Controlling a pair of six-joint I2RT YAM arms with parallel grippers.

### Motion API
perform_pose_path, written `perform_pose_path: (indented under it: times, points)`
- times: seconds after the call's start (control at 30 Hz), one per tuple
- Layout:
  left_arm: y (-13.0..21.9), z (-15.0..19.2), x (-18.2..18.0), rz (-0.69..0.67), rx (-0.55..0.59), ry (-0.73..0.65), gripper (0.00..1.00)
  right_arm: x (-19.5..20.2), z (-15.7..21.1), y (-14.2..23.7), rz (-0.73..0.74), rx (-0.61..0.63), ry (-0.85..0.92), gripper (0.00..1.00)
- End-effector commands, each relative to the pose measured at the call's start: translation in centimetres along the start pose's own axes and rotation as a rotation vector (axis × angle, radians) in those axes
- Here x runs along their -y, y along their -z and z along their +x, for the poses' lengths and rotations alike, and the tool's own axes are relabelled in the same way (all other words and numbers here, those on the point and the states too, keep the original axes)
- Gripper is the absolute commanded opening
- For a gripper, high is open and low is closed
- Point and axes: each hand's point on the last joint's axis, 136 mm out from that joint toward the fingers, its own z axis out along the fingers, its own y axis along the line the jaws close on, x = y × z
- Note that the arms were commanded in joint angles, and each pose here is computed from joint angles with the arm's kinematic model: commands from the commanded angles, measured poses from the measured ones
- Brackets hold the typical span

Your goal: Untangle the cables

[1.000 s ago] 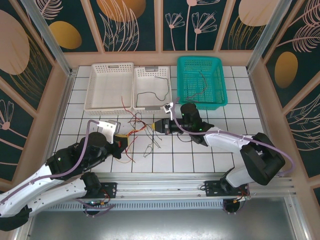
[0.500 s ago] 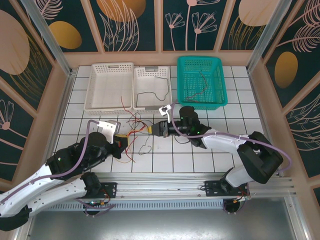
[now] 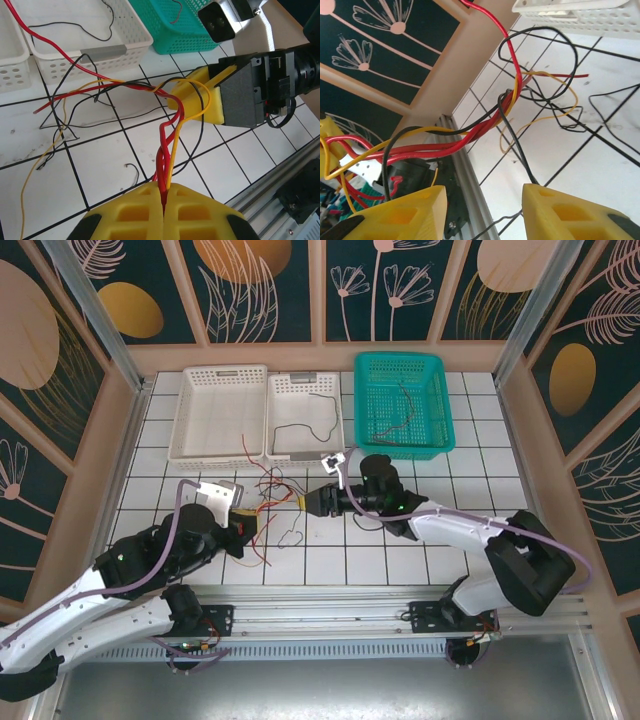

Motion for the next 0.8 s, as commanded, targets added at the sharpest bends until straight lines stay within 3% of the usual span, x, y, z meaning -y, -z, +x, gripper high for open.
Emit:
perform_pose_path:
  times: [0.0, 0.2, 0.5, 0.77]
  points:
    - [-0.1, -0.5, 0.5, 0.024, 0.021, -0.015, 0.00, -1.2, -1.3, 1.3, 0.067, 0.049, 0.131, 0.45]
    - [-0.1, -0.5, 0.6, 0.028, 0.020, -0.018, 0.00, -0.2, -1.7, 3.6, 0.186, 0.088, 0.206, 0.57]
    - [-0.1, -0.5, 0.6, 0.032, 0.019, -0.017, 0.00, 3.4, 1.1, 3.6, 0.289, 0.031, 0.205, 0.58]
    - [-0.3, -0.4, 0.7, 0.029, 0.012, -0.019, 0.00, 4.0, 0.8, 3.5, 0.314, 0.090, 0.264, 0.59]
